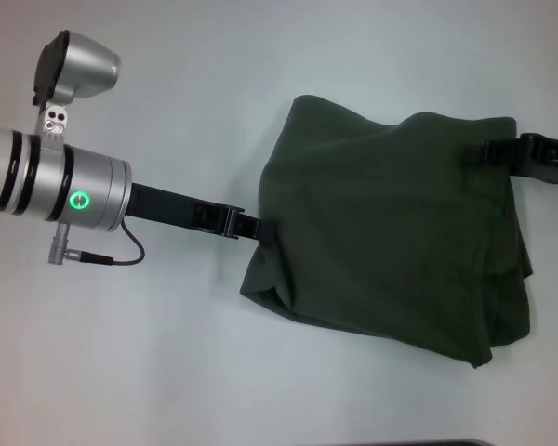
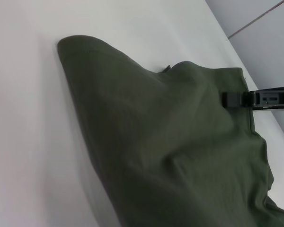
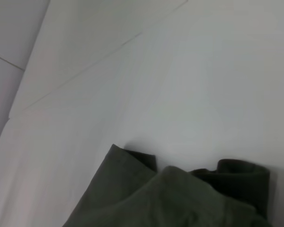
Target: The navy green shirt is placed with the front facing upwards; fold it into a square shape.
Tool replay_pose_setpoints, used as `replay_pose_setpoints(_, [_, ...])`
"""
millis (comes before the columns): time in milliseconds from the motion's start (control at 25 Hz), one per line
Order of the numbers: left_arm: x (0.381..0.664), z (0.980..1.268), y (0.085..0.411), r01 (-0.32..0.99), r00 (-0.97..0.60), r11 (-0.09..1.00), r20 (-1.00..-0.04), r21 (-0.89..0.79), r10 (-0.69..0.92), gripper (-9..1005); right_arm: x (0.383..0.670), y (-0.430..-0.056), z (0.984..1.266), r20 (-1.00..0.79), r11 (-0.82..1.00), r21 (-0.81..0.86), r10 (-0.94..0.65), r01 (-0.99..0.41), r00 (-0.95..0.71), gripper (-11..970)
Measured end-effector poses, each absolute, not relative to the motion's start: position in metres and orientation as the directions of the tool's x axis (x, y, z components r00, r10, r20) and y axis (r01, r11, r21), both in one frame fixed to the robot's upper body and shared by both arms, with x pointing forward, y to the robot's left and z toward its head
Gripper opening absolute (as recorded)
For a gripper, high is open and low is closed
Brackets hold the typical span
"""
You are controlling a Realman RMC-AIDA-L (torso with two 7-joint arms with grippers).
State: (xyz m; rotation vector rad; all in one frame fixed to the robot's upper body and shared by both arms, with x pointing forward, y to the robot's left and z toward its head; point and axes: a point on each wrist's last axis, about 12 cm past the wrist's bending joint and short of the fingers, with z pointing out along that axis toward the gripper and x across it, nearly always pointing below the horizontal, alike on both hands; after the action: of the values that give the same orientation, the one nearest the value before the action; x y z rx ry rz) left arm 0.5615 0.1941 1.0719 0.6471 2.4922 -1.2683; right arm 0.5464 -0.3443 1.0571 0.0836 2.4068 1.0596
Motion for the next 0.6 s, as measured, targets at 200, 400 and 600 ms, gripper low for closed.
replay_pose_setpoints(200, [0.56,1.07,0.196,0.499,-0.866,0.519,-0.426,-0.694,0.263,6,0.551,-0.341,1.059,-0.433,0.693,0.705,0.248,-0.154,-0.867,423])
replay_pose_setpoints(400, [0.558,1.069,0.202,0.489,-0.87,0.518,-0.431,-0.702,0.238,6,0.559,-0.336,1.064,-0.45,0.696,0.697,0.237,-0.173,-0.861,204])
replay_pose_setpoints(600, [0.554,1.066,0.207,0.483,-0.873,0.522,-0.429,-0.703,0.231,7,0.569,-0.327,1.068,-0.462,0.701,0.684,0.203,-0.201,-0.863,167])
